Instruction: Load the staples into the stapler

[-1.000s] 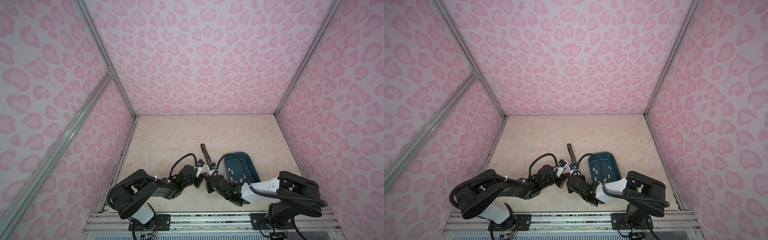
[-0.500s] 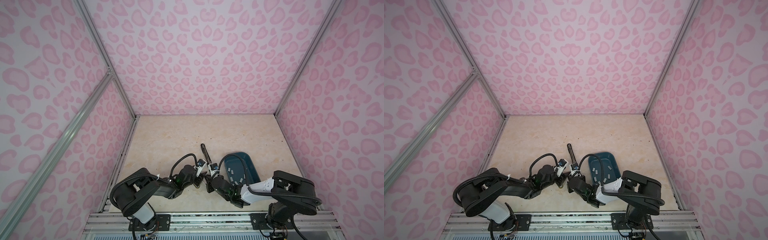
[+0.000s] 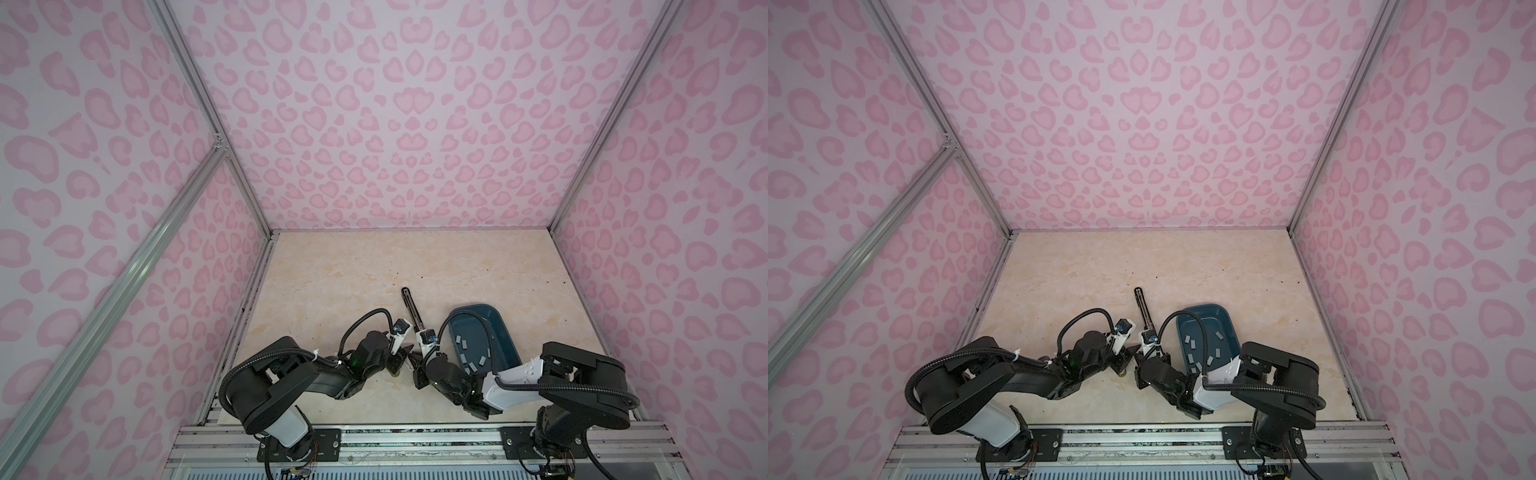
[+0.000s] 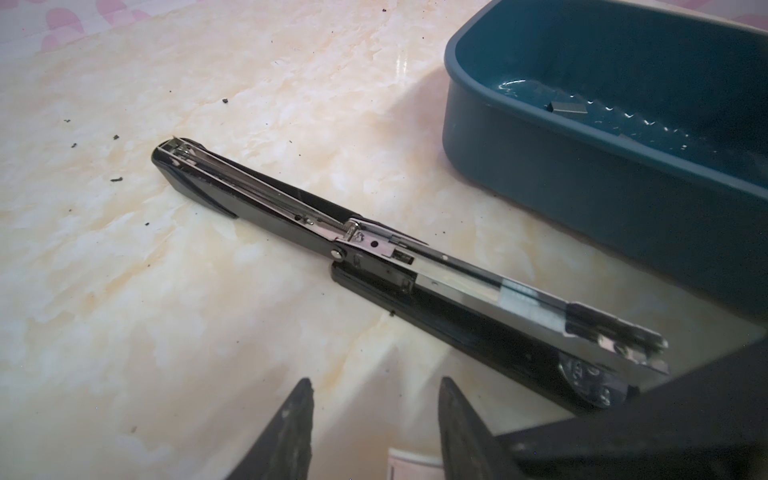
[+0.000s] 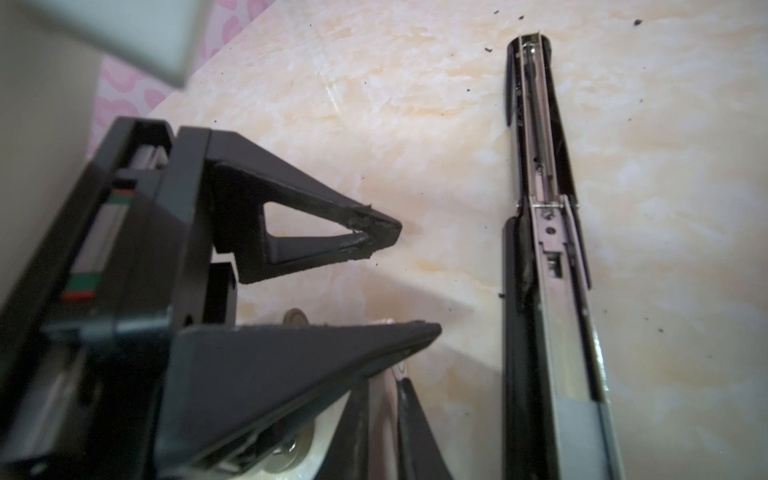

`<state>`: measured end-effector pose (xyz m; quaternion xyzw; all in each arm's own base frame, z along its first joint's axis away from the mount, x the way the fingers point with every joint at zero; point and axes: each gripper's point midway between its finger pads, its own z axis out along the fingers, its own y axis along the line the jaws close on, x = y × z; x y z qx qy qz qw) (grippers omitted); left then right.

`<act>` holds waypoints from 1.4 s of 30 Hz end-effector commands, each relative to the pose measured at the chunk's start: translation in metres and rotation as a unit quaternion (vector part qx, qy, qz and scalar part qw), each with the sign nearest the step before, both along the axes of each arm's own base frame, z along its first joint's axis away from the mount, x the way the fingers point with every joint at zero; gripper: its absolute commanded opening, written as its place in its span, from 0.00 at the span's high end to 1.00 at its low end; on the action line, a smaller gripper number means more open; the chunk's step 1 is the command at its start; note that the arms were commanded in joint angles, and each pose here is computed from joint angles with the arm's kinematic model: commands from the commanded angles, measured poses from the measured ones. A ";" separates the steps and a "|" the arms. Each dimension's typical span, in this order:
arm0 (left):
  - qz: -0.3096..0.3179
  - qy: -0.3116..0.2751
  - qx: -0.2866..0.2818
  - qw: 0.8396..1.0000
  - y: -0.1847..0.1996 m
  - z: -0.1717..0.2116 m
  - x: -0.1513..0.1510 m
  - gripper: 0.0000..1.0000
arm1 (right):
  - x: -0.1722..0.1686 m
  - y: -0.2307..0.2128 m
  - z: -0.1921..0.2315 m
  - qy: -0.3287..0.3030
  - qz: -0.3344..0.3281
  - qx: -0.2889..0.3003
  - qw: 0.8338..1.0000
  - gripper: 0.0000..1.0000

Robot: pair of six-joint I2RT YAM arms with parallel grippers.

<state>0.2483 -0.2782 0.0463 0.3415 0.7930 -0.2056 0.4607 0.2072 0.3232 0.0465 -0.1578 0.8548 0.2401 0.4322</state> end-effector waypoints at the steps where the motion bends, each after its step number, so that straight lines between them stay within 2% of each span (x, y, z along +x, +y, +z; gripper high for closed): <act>1: -0.001 0.007 0.001 1.000 0.001 0.000 -0.003 0.48 | -0.012 -0.018 -0.023 0.027 0.022 -0.088 0.996 0.85; 8: 0.022 0.002 -0.012 1.000 0.006 0.011 0.001 0.45 | -0.008 -0.015 -0.002 0.013 0.022 -0.084 0.996 0.83; 11: 0.042 -0.001 -0.028 0.999 0.011 0.022 0.002 0.42 | -0.008 -0.017 0.008 0.008 0.018 -0.078 0.997 0.79; 19: 0.102 -0.016 -0.070 0.992 0.031 0.055 0.007 0.37 | -0.009 -0.044 0.029 -0.005 -0.009 -0.080 0.997 0.55; 24: 0.152 -0.046 -0.111 0.981 0.056 0.081 0.006 0.31 | -0.011 -0.067 0.033 -0.010 -0.030 -0.086 0.996 0.37; 31: 0.154 -0.072 -0.159 0.973 0.074 0.110 -0.008 0.25 | -0.011 -0.088 0.023 0.003 -0.053 -0.104 0.993 0.28; 38: 0.173 -0.094 -0.180 0.964 0.093 0.124 -0.014 0.17 | -0.009 -0.100 0.014 0.016 -0.071 -0.106 0.992 0.05; 42: 0.179 -0.099 -0.181 0.962 0.098 0.126 -0.015 0.15 | -0.010 -0.101 0.011 0.020 -0.070 -0.105 0.992 0.02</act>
